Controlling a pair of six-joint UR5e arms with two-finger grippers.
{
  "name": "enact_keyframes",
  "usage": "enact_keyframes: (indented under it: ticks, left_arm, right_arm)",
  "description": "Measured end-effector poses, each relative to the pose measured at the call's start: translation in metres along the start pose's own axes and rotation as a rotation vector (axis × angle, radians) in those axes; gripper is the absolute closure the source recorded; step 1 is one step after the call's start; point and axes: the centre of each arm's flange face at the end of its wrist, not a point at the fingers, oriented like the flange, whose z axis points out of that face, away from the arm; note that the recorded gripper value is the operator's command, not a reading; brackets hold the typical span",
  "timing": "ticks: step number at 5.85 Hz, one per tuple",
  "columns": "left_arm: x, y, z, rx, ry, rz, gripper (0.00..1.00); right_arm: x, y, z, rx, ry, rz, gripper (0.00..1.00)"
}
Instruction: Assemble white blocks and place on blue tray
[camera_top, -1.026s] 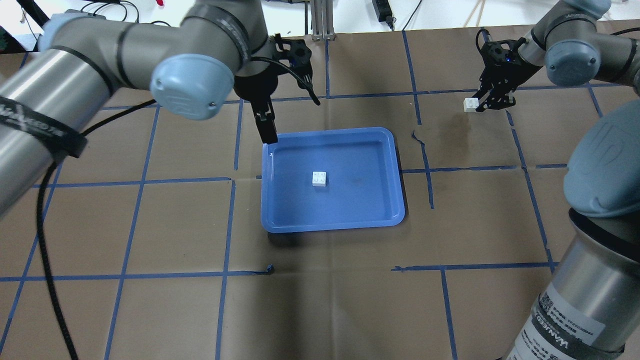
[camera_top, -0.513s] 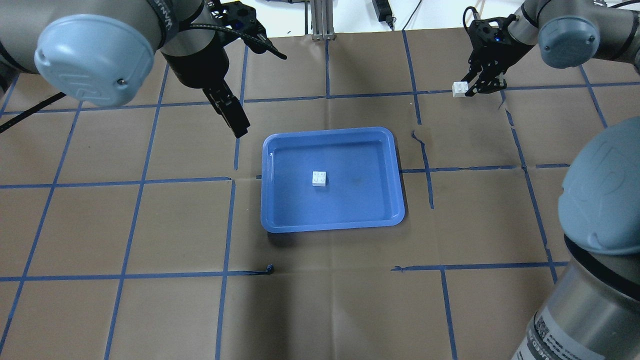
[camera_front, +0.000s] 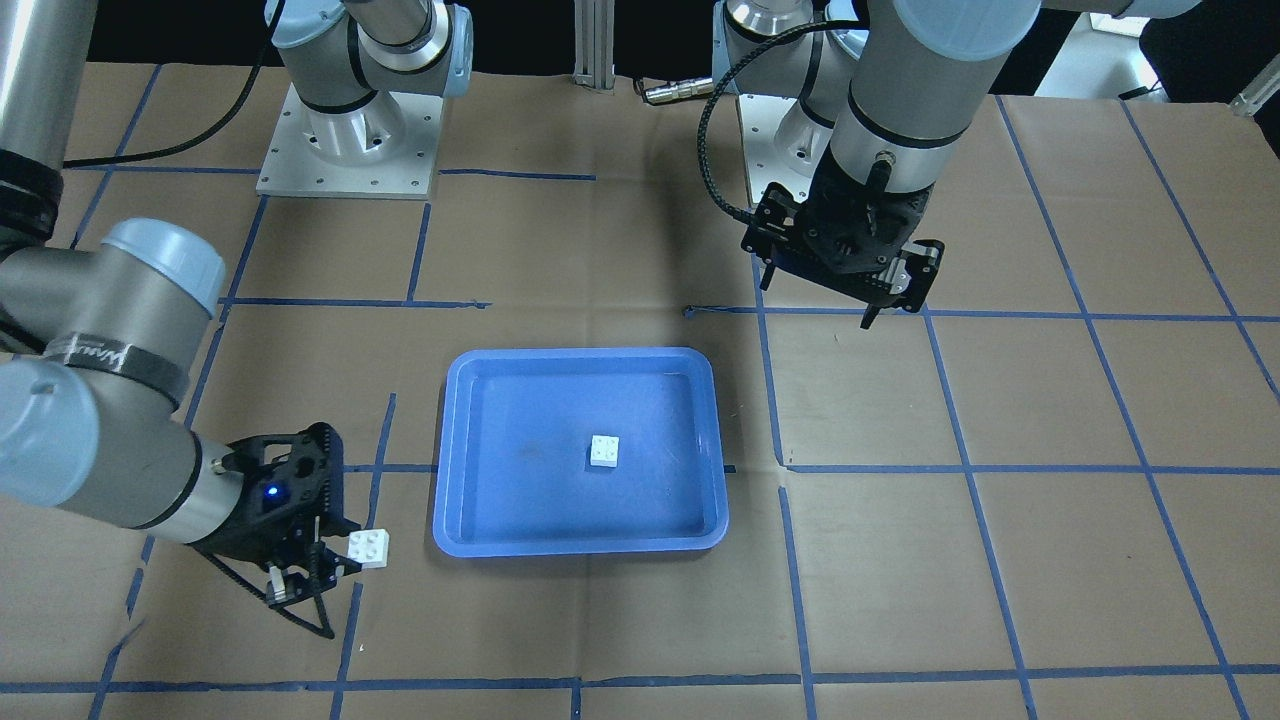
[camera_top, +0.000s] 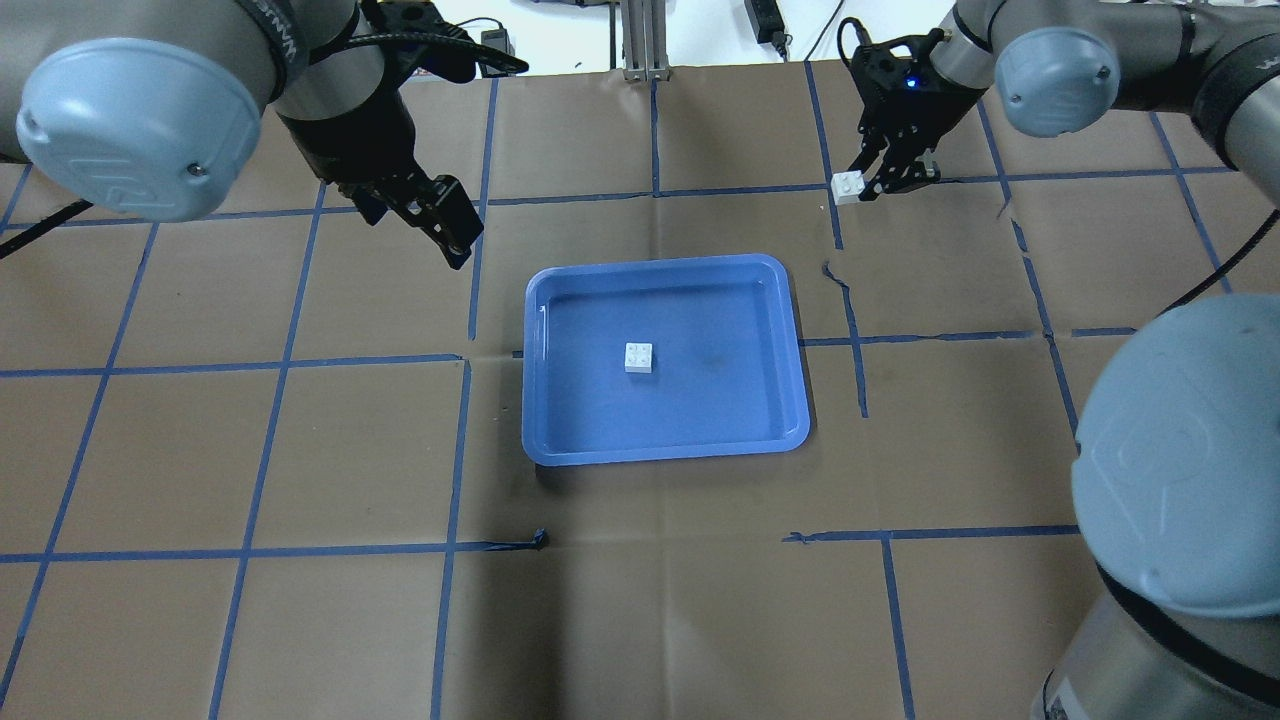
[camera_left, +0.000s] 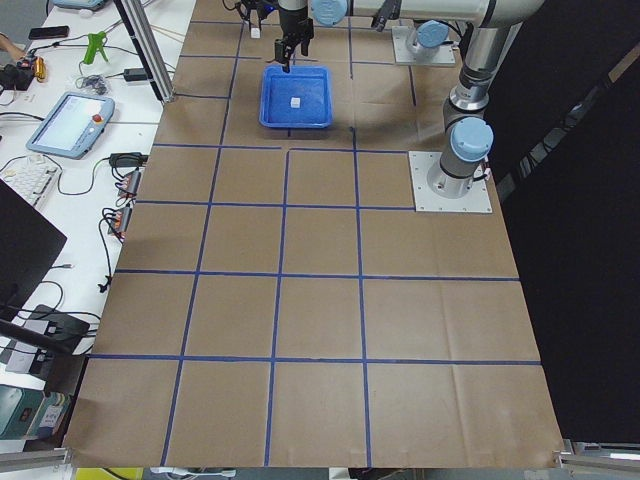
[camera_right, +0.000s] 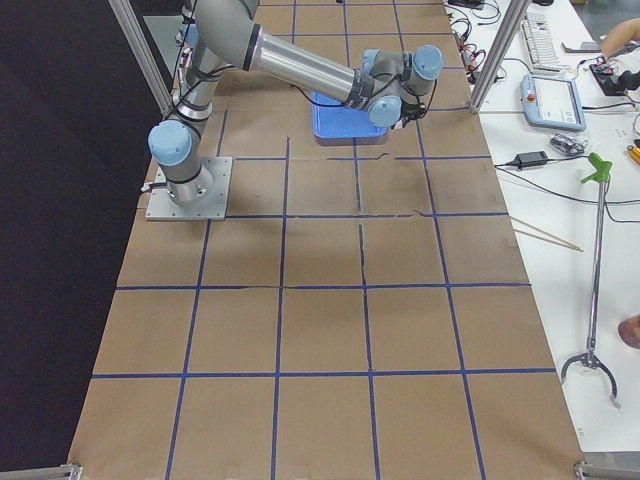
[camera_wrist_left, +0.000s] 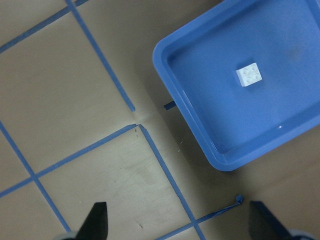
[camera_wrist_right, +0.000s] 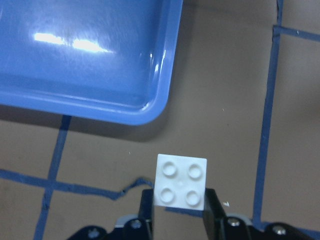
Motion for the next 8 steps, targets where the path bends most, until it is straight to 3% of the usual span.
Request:
enact_keyframes:
  ticks: [2,5,8]
  left_arm:
    - [-0.029,0.033,-0.005,-0.011,-0.041,-0.155,0.01]
    - [-0.042,0.032,-0.004,-0.012,-0.065,-0.175,0.01]
    - [-0.044,0.031,-0.004,-0.012,-0.064,-0.177,0.01]
  right_arm:
    - [-0.044,-0.057,0.033,0.001,0.002,0.083,0.64]
    - [-0.088,-0.103,0.096,0.005,0.086,0.190,0.64]
    - [-0.098,-0.127,0.132,0.010,0.096,0.232,0.63]
